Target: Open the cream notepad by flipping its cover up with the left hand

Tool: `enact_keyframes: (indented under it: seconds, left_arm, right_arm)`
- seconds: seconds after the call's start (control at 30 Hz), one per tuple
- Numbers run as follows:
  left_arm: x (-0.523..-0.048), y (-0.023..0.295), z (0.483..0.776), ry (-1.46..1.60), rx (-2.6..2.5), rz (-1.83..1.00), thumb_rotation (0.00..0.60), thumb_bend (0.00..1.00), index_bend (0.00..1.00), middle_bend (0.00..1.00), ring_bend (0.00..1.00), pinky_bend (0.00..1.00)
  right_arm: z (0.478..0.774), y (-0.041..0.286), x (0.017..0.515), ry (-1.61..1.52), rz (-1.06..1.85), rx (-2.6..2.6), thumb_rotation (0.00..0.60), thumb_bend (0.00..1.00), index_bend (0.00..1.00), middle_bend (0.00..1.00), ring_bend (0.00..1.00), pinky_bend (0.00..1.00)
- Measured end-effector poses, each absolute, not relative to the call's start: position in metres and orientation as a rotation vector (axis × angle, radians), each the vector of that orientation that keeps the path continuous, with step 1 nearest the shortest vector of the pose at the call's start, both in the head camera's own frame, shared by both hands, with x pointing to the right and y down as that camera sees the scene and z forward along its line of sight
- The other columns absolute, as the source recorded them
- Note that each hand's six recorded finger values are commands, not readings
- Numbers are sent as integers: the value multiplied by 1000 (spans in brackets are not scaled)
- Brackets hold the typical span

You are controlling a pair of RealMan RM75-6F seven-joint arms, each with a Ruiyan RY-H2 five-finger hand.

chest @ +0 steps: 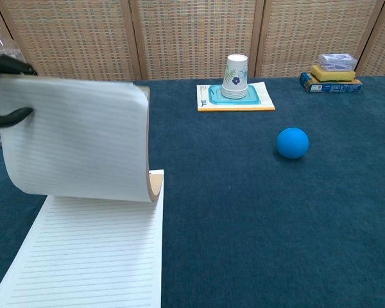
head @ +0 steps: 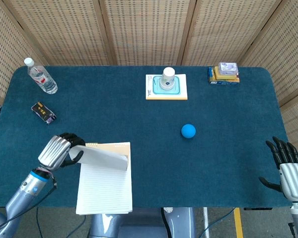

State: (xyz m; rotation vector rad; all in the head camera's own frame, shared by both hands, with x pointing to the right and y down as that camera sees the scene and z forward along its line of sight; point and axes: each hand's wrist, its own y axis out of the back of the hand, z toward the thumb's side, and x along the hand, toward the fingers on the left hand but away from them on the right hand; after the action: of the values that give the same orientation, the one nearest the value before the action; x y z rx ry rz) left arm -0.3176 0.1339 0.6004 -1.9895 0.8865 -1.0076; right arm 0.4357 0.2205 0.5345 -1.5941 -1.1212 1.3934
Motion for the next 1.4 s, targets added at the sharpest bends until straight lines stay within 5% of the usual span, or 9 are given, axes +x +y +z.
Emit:
enact_keyframes:
  seconds: [0.6, 0.67, 0.73, 0.8, 0.83, 1.07, 1.4]
  left_arm:
    - [-311, -23, 641, 1067, -1863, -1326, 600, 534, 710, 584, 431, 415]
    - [-313, -35, 647, 1080, -1832, -1343, 600, 457, 628, 529, 381, 315]
    - [-315, -46, 655, 1073, -1803, -1364, 600, 245, 315, 265, 155, 84]
    - [-316, -53, 662, 1061, -1784, -1385, 600, 61, 55, 41, 10, 0]
    - [-317, -58, 667, 1053, -1774, -1399, 600, 17, 5, 1, 0, 0]
    - [-313, -66, 688, 1066, -1803, -1435, 600, 0, 0, 0, 0, 0]
    - [-327, -60, 646, 1156, -1795, -1219, 600, 0, 0, 0, 0, 0]
  right_arm:
    - [544, 212, 450, -1129, 1475, -1515, 600, 0, 0, 0, 0, 0]
    - [545, 211, 450, -1123, 1486, -1508, 600, 0, 0, 0, 0, 0]
    - [548, 211, 450, -1112, 1501, -1502, 600, 0, 0, 0, 0, 0]
    - [552, 210, 450, -1102, 1517, -1502, 600, 0, 0, 0, 0, 0]
    - [553, 210, 450, -1099, 1521, -1501, 600, 0, 0, 0, 0, 0]
    - [554, 209, 450, -1089, 1528, -1472, 600, 0, 0, 0, 0, 0]
    - [552, 210, 444, -1096, 1497, -1499, 600, 0, 0, 0, 0, 0]
